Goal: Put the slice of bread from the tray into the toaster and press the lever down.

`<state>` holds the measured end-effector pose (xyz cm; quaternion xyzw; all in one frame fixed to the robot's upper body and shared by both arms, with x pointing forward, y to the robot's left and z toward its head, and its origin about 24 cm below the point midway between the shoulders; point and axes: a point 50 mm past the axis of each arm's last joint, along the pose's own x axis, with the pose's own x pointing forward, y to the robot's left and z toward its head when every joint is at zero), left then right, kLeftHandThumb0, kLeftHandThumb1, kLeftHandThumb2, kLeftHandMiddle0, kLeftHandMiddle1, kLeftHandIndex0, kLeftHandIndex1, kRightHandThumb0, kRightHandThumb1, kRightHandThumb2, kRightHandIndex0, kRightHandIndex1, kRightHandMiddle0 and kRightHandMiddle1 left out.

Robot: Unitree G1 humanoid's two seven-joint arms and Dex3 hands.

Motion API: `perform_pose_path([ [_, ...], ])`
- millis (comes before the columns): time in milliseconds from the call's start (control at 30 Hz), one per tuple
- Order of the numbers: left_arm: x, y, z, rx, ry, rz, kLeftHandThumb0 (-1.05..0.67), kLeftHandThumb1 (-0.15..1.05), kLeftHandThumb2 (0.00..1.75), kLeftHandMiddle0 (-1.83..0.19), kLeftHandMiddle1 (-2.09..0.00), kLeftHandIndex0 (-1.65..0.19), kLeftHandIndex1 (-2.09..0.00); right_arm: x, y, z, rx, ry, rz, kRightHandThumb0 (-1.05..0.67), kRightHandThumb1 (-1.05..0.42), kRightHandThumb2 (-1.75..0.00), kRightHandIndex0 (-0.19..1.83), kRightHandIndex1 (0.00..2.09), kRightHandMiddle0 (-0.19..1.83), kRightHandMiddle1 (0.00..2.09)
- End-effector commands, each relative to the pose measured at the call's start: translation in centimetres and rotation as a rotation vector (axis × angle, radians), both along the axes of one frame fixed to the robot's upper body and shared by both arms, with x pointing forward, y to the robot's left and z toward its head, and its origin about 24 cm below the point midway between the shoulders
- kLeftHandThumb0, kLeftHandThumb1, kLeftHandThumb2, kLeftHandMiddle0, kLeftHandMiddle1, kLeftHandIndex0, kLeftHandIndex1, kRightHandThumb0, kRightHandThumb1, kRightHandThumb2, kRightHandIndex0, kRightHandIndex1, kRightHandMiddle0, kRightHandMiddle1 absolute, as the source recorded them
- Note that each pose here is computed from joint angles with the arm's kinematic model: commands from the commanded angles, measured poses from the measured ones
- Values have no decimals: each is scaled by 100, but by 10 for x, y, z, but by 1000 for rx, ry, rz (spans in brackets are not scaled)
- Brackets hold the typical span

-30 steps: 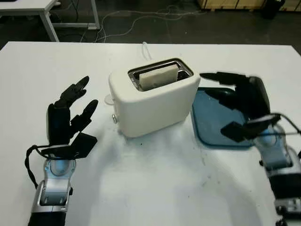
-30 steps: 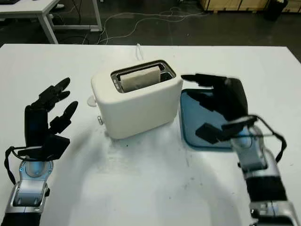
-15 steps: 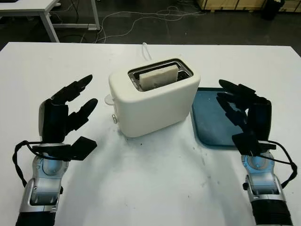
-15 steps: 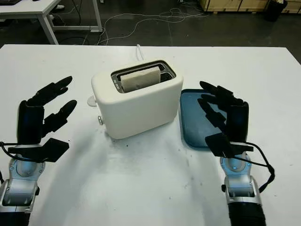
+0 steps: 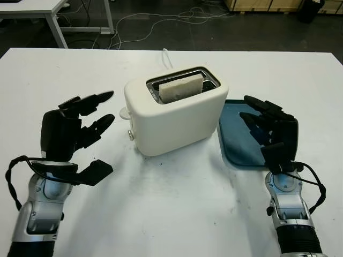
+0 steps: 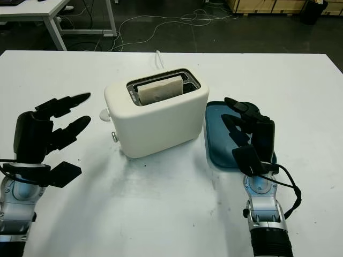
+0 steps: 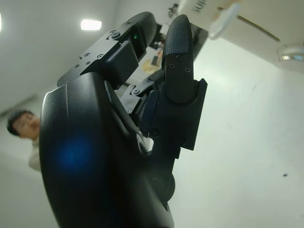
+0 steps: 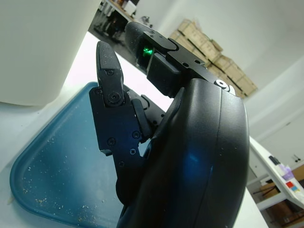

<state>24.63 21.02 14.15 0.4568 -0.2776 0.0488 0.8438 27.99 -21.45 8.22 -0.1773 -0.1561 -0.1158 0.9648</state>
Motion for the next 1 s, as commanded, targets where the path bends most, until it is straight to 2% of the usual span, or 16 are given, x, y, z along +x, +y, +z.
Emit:
perform_pose_path([
  [0,-1,0,5,108,7,-15,-36,92,37,-77,-84,-104,-12,1,3,2,-1,6,8,-38,-92,-14,114,3,95,1],
  [133,1,-2,14,278,-9,-42,-32,92,33,-75,-108,-109,-12,1,4,2,-2,16,7,-40,-92,-14,114,2,95,0],
  [267,6,3,24,400,27,-79,-33,92,30,-72,-118,-111,-13,0,3,1,3,4,14,-41,-92,-13,115,2,96,0],
  [567,19,9,42,488,40,-154,-35,92,23,-70,-118,-107,-11,0,4,-2,11,20,29,-45,-92,-14,115,1,96,0],
  [767,24,8,52,541,58,-219,-35,92,29,-69,-118,-106,-9,0,4,-3,2,20,22,-46,-92,-15,114,0,95,0],
  [967,30,7,60,551,81,-228,-37,92,29,-67,-122,-106,-8,0,4,-4,-4,21,18,-47,-92,-15,114,1,96,0],
])
